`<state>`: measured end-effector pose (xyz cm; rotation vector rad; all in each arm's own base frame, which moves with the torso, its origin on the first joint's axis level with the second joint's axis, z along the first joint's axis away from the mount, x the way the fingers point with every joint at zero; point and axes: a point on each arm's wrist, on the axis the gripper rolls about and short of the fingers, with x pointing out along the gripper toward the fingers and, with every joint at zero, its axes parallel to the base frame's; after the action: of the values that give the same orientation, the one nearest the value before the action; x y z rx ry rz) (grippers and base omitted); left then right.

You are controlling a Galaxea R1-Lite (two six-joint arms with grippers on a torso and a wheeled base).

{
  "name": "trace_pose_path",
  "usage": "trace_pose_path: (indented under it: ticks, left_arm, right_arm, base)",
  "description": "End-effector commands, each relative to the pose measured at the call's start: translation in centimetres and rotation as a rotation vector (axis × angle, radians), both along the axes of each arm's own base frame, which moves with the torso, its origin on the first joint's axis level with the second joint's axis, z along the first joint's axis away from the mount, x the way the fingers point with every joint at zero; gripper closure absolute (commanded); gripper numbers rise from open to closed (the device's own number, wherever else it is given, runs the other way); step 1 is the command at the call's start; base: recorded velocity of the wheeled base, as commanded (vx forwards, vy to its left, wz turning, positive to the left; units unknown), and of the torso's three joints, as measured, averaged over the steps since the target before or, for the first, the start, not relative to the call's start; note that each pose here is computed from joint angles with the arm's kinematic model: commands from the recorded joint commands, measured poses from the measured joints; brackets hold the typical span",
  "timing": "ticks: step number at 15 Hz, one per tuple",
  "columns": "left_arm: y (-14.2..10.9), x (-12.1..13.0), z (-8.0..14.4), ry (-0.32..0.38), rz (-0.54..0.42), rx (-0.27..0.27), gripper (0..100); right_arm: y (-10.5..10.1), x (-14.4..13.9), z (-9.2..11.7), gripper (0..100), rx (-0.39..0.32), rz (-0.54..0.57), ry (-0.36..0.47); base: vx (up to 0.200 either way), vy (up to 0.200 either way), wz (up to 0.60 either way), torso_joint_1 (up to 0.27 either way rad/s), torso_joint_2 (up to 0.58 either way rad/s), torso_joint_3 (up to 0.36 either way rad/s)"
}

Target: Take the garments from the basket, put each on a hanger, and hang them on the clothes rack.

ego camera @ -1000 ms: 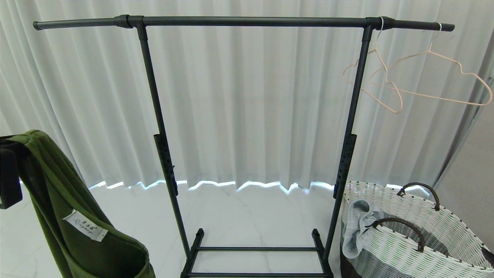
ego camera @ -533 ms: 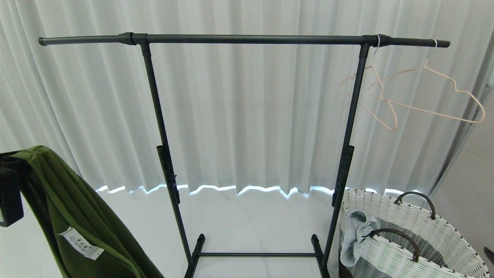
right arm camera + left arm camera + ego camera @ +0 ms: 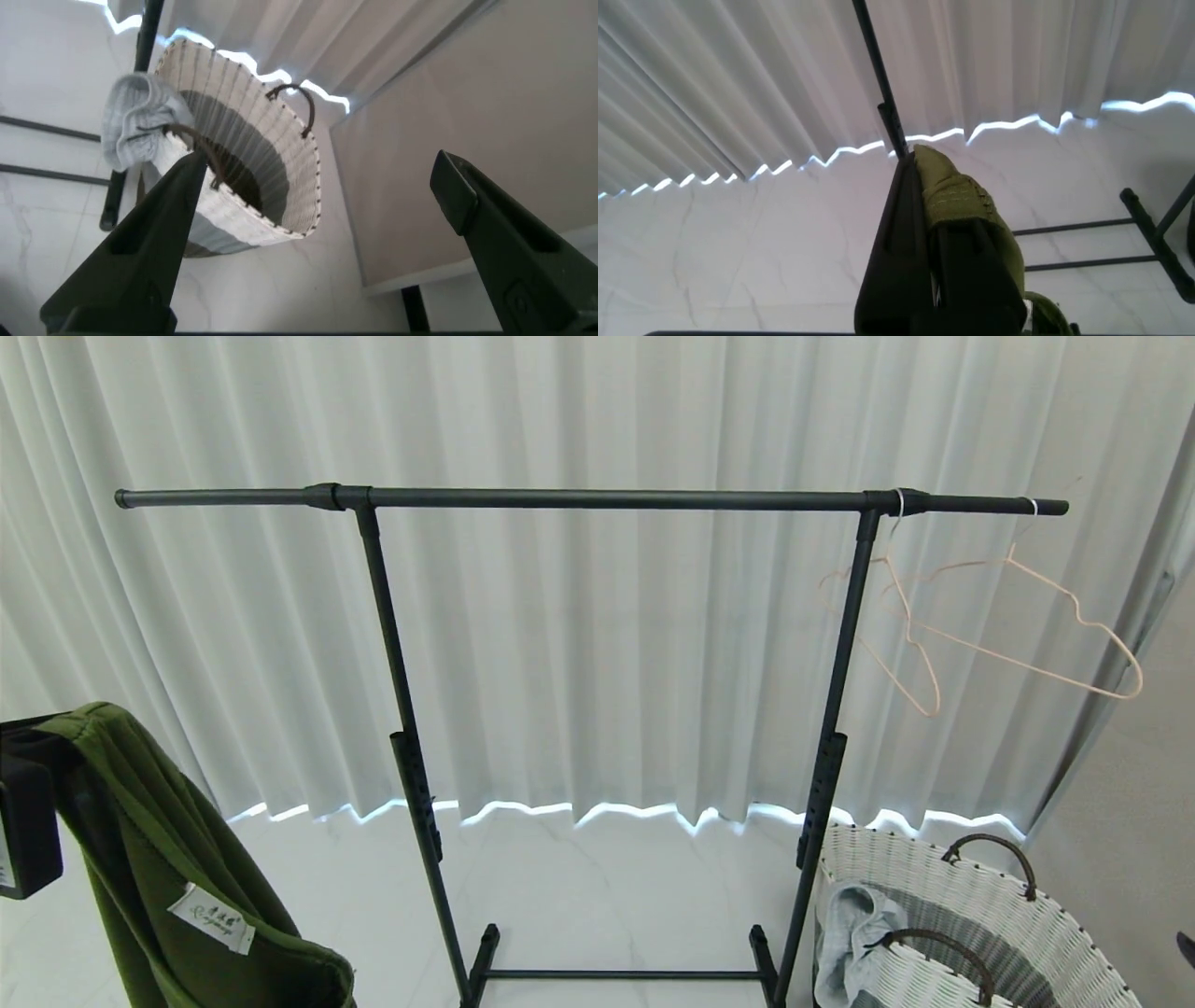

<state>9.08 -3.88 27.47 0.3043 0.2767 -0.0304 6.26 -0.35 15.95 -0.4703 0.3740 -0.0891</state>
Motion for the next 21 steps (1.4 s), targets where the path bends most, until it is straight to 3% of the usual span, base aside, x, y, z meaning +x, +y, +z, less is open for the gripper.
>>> trace_pose_path:
  ticks: [1,8,12,15,17,19,21]
  left_arm:
    - [-0.1,0.1,-0.1,0.007,-0.001,0.003,100]
    - [-0.1,0.1,-1.2,0.036,0.0,0.022,100]
    - [0.3,0.1,-2.0,0.055,0.032,0.028,100]
    - [0.8,-0.9,-2.5,0.044,0.027,0.032,100]
    - [1.0,-1.4,-2.4,0.028,0.013,0.063,100]
    - [1.1,-1.5,-2.3,0.025,0.008,0.079,100]
    - [1.2,-1.6,-2.3,0.019,0.015,0.076,100]
  right_arm:
    - [0.0,0.0,0.1,0,0.001,-0.001,-0.006]
    - [-0.1,-0.1,0.5,0,0.002,-0.022,-0.026]
    - [-0.1,0.1,0.5,0,0.023,-0.022,-0.031]
    - [0.0,0.6,2.4,0,0.183,-0.016,-0.097]
    - [0.1,1.1,4.1,0,0.29,0.003,-0.12]
    - [0.5,0.9,6.3,0,0.409,0.114,-0.111]
    - [0.7,0.3,6.8,0,0.442,0.183,-0.041]
  base:
    - [0.0,0.0,0.0,0.193,-0.48,-0.29]
    - [0.0,0.0,0.0,0.217,-0.5,-0.277]
    - [0.0,0.0,0.0,0.093,-0.2,-0.11]
    - [0.0,0.0,0.0,0.0,0.0,0.0]
    - [0.0,0.0,0.0,0.0,0.0,0.0]
    - [0.0,0.0,0.0,0.0,0.0,0.0]
    - [0.0,0.0,0.0,0.0,0.0,0.0]
